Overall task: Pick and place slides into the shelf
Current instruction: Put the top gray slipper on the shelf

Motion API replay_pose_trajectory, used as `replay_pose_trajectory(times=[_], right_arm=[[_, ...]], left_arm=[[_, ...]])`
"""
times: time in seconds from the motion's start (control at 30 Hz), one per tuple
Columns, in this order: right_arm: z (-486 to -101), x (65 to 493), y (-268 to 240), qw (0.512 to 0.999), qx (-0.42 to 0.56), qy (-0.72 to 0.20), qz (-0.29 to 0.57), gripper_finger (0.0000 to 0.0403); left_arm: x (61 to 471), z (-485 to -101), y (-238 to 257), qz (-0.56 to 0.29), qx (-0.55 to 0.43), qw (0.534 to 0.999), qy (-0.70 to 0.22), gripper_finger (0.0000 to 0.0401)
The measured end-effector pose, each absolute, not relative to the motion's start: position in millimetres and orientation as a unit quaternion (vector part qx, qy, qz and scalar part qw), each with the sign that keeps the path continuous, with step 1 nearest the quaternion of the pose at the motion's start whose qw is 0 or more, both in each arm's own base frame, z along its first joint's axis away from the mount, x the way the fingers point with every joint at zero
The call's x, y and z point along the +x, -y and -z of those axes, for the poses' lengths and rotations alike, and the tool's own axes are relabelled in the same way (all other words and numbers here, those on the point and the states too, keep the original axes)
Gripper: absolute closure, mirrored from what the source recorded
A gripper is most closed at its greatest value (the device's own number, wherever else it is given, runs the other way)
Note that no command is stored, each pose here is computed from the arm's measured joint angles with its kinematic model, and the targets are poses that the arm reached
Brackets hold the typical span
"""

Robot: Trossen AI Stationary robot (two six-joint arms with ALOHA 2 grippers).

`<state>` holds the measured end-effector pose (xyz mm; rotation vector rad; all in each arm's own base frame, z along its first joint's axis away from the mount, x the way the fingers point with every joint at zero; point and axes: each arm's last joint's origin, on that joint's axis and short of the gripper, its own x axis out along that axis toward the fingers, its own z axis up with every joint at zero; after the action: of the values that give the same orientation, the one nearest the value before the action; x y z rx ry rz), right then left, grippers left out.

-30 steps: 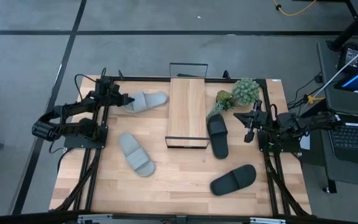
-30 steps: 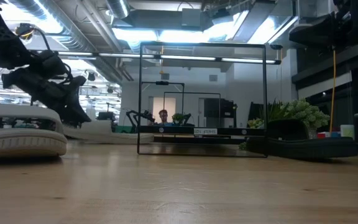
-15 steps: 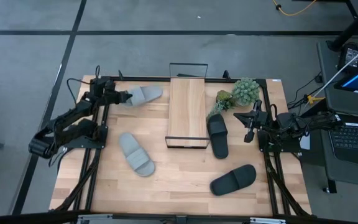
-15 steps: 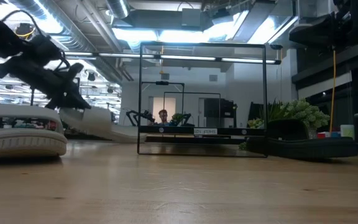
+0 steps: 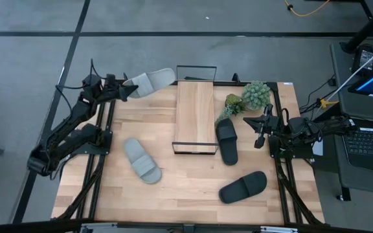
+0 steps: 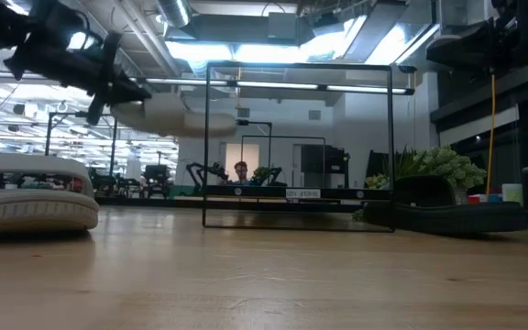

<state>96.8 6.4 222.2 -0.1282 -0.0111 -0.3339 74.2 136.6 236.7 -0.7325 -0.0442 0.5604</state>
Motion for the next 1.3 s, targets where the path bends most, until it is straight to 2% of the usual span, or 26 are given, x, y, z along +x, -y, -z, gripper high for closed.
replay_pose_trajectory(times=[0.3, 0.8, 1.13, 1.3], right_arm=[[-222.3, 96.8, -6.4, 0.983, -0.072, 0.004, 0.166, 0.0393], [-222.3, 96.8, -6.4, 0.983, -0.073, 0.005, 0.166, 0.0393], [-220.1, 97.3, -6.5, 0.983, -0.074, 0.001, 0.166, 0.0393], [-214.8, 98.3, -6.7, 0.983, -0.077, -0.007, 0.166, 0.0393]], left_arm=[[89.0, -267.1, -130.3, -0.229, -0.299, 0.926, 0.029, 0.0401], [115.0, -264.7, -111.3, -0.200, -0.311, 0.929, 0.007, 0.0401], [149.5, -253.2, -93.9, -0.183, -0.343, 0.921, -0.031, 0.0401], [169.2, -252.3, -87.2, -0.148, -0.355, 0.923, -0.023, 0.0401]])
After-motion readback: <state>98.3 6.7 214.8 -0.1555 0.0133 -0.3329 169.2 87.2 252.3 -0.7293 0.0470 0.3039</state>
